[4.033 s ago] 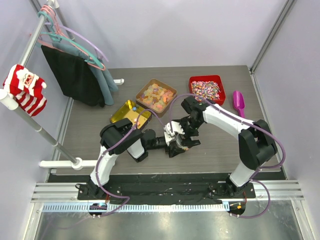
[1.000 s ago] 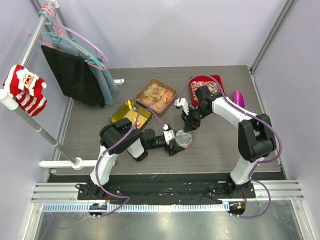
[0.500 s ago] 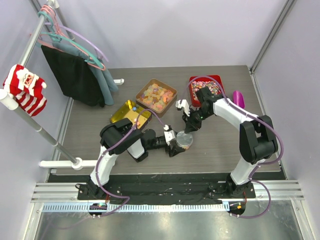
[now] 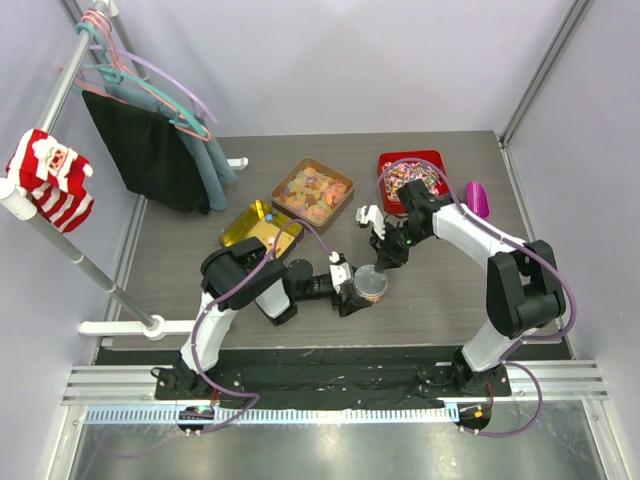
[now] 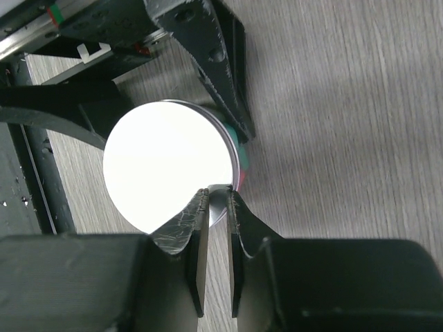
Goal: Pack the candies
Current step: Screw the bottle lid onto the packing bottle, then reset both arms
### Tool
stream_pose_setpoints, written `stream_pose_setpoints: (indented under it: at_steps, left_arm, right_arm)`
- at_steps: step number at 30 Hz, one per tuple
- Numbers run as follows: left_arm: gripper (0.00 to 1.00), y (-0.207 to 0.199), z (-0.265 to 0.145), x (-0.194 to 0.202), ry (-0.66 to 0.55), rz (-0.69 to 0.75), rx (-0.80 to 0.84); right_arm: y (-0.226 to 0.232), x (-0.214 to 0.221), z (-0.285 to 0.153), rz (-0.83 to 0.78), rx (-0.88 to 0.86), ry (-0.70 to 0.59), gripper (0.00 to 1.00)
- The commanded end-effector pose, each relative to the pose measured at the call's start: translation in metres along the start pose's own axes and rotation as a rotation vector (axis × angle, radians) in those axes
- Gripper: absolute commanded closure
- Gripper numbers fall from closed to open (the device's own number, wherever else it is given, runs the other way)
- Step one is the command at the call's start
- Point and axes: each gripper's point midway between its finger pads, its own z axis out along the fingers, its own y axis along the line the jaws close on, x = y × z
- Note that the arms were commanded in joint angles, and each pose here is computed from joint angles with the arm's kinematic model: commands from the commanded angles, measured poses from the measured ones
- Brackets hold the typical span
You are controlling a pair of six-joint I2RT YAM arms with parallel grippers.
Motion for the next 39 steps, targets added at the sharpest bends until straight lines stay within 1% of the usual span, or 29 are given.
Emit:
stream_pose_setpoints:
  at_steps: [1,8,11,12,14,15,16,17,18,20,21,24,25,26,27,29,31,32,33,35,38,39]
  left_arm:
    - [0.49,0.035,-0.003,-0.002,-0.018,0.094,-0.14]
    - [0.5,0.035,-0.004,0.0,-0.006,0.087,-0.14]
    - [0.45,0.032,-0.003,0.001,-0.002,0.099,-0.127]
    - [0.39,0.029,-0.005,0.004,0.004,0.102,-0.114]
    - [0.29,0.027,-0.009,0.006,0.012,0.125,-0.109]
    - [0.19,0.024,-0.012,0.009,0.022,0.133,-0.102]
    - [0.14,0.024,-0.013,0.007,0.021,0.149,-0.097]
    - [0.05,0.023,-0.014,0.007,0.022,0.153,-0.095]
    - [0.0,0.021,-0.014,0.005,0.018,0.159,-0.088]
    - [0.0,0.018,-0.018,0.003,0.017,0.167,-0.081]
    - [0.0,0.017,-0.019,0.003,0.018,0.166,-0.077]
    - [0.0,0.012,-0.022,-0.002,0.017,0.16,-0.062]
    - [0.0,0.01,-0.024,0.003,0.045,0.142,-0.056]
    - [0.0,0.01,-0.025,-0.005,0.04,0.145,-0.056]
    - [0.0,0.009,-0.027,-0.004,0.055,0.147,-0.051]
    - [0.0,-0.003,-0.037,0.001,0.09,0.154,-0.015]
    - [0.0,-0.009,-0.046,-0.014,0.072,0.194,0.001]
    - [0.0,-0.018,-0.055,-0.005,0.112,0.181,0.024]
    - [0.0,-0.019,-0.059,-0.02,0.091,0.239,0.034]
    - [0.0,-0.028,-0.069,-0.016,0.122,0.253,0.061]
    - [0.0,-0.033,-0.08,-0.027,0.141,0.288,0.072]
    - [0.0,-0.038,-0.087,-0.019,0.189,0.262,0.093]
  right_arm:
    - [0.054,0.056,0.0,0.159,-0.147,0.185,0.82]
    - [0.065,0.061,-0.002,0.163,-0.169,0.192,0.82]
    - [0.059,0.056,-0.003,0.155,-0.147,0.173,0.82]
    - [0.055,0.05,-0.005,0.142,-0.131,0.16,0.8]
    - [0.046,0.042,-0.01,0.14,-0.094,0.132,0.75]
    - [0.04,0.033,-0.015,0.121,-0.067,0.106,0.7]
    - [0.036,0.03,-0.018,0.121,-0.049,0.095,0.67]
    - [0.032,0.026,-0.021,0.116,-0.03,0.083,0.63]
    - [0.03,0.02,-0.026,0.107,-0.013,0.067,0.55]
    - [0.025,0.015,-0.031,0.105,0.015,0.052,0.47]
    - [0.023,0.012,-0.034,0.102,0.027,0.045,0.39]
    - [0.022,0.01,-0.043,0.087,0.071,0.041,0.23]
    - [0.022,0.008,-0.048,0.076,0.092,0.031,0.14]
    - [0.022,0.01,-0.052,0.08,0.112,0.032,0.03]
    - [0.02,0.009,-0.055,0.075,0.13,0.024,0.0]
    - [0.02,0.009,-0.064,0.062,0.175,0.018,0.0]
    - [0.017,0.006,-0.073,0.053,0.224,0.004,0.0]
    - [0.016,0.005,-0.076,0.051,0.244,0.0,0.0]
    - [0.009,0.006,-0.082,0.07,0.295,-0.002,0.0]
    - [0.004,0.0,-0.094,0.065,0.369,-0.022,0.0]
    - [-0.002,-0.009,-0.113,0.074,0.475,-0.061,0.0]
    - [-0.005,-0.013,-0.117,0.071,0.504,-0.077,0.0]
